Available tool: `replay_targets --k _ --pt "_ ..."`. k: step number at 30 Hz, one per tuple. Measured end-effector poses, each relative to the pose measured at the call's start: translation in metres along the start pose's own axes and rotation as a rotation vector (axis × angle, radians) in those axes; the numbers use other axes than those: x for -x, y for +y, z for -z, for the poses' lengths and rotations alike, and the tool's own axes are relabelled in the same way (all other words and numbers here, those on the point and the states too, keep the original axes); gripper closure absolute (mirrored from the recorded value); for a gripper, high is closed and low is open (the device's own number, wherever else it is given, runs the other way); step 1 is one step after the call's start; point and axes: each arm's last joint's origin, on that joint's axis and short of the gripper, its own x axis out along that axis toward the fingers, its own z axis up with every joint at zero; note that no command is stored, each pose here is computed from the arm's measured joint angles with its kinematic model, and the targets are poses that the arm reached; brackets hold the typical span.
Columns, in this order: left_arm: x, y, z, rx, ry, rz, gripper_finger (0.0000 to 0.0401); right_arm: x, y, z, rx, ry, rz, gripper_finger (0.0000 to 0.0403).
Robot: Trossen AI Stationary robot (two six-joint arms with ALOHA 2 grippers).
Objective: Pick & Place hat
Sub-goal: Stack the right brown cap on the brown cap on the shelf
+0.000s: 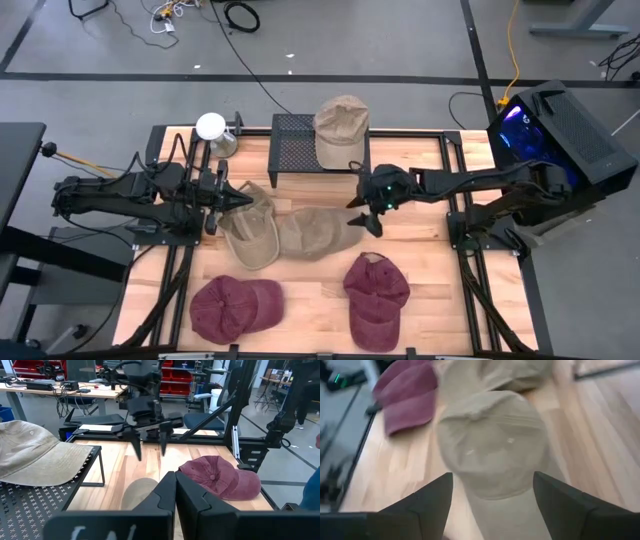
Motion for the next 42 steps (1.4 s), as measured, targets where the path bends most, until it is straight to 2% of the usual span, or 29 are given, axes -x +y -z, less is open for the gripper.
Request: replay_targets --k 3,6,16,24,33,42 --pt "0.000 0.000 0.000 0.000 0.000 0.000 0.0387 -0.002 0.010 0.002 0.143 0.007 -0.026 0.0128" --pt "0.000 0.000 0.000 0.000 0.000 0.000 0.0387 -0.004 0.019 0.000 0.234 0.010 -0.030 0.0128" --pt "0.000 0.000 0.000 0.000 -0.003 0.000 0.0387 -0.003 0.032 -0.049 0.306 -0.079 -0.030 0.0128" --pt "0.000 0.000 0.000 0.000 -0.001 0.000 0.0387 -0.031 0.037 -0.067 0.374 -0.053 -0.045 0.0128" --pt "0.000 0.000 0.000 0.000 0.000 0.000 0.0387 -0.074 0.026 -0.049 0.430 0.085 -0.025 0.0128" --pt "0.000 0.000 0.000 0.000 -0.001 0.000 0.0387 -0.107 0.001 -0.024 0.455 0.240 0.104 0.0128"
